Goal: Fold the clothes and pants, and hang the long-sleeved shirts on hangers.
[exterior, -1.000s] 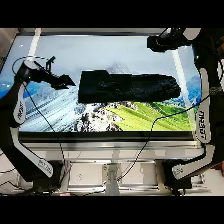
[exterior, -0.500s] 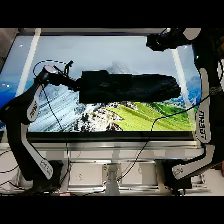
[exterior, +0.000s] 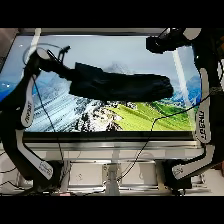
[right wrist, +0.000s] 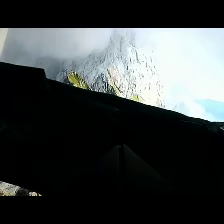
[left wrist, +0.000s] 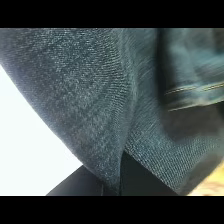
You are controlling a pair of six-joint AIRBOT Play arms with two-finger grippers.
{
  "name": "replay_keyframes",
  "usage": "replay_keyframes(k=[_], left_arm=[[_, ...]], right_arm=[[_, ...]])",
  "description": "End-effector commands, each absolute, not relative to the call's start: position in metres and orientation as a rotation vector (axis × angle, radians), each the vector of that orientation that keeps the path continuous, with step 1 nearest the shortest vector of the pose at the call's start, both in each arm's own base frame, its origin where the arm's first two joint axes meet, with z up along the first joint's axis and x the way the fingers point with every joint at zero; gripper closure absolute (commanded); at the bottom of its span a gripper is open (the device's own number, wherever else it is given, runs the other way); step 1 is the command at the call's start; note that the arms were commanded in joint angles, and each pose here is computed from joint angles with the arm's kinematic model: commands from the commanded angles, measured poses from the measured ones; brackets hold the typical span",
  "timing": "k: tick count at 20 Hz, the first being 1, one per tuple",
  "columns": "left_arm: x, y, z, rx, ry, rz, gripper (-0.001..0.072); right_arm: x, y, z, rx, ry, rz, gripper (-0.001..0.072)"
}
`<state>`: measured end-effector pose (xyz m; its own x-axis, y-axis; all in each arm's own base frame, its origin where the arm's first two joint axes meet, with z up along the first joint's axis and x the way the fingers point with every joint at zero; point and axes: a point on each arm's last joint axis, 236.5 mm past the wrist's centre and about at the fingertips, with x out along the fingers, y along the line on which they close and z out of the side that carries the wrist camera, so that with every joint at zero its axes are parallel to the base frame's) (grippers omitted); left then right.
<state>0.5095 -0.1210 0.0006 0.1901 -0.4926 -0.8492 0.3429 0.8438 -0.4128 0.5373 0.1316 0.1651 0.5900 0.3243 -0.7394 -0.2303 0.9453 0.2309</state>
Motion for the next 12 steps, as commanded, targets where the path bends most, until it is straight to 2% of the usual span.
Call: replay_keyframes(k=[1, 5, 12], left_arm=[[0.510, -0.068, 0.093, 0.011, 1.154, -0.368, 0.0688], [0.497, -0.063, 0.174, 0.047, 0.980, -0.338, 0.0689], [0.485, -0.073, 0.184, 0.019, 0.990, -0.333, 0.0689]], right_arm=[[0.525, 0.132, 0.157, 0.102, 0.941, 0.336, 0.0659], [0.511, 0.132, 0.148, 0.089, 1.011, 0.344, 0.0659], [0.510, 0.164, 0.129, 0.173, 1.028, 0.425, 0.0659]])
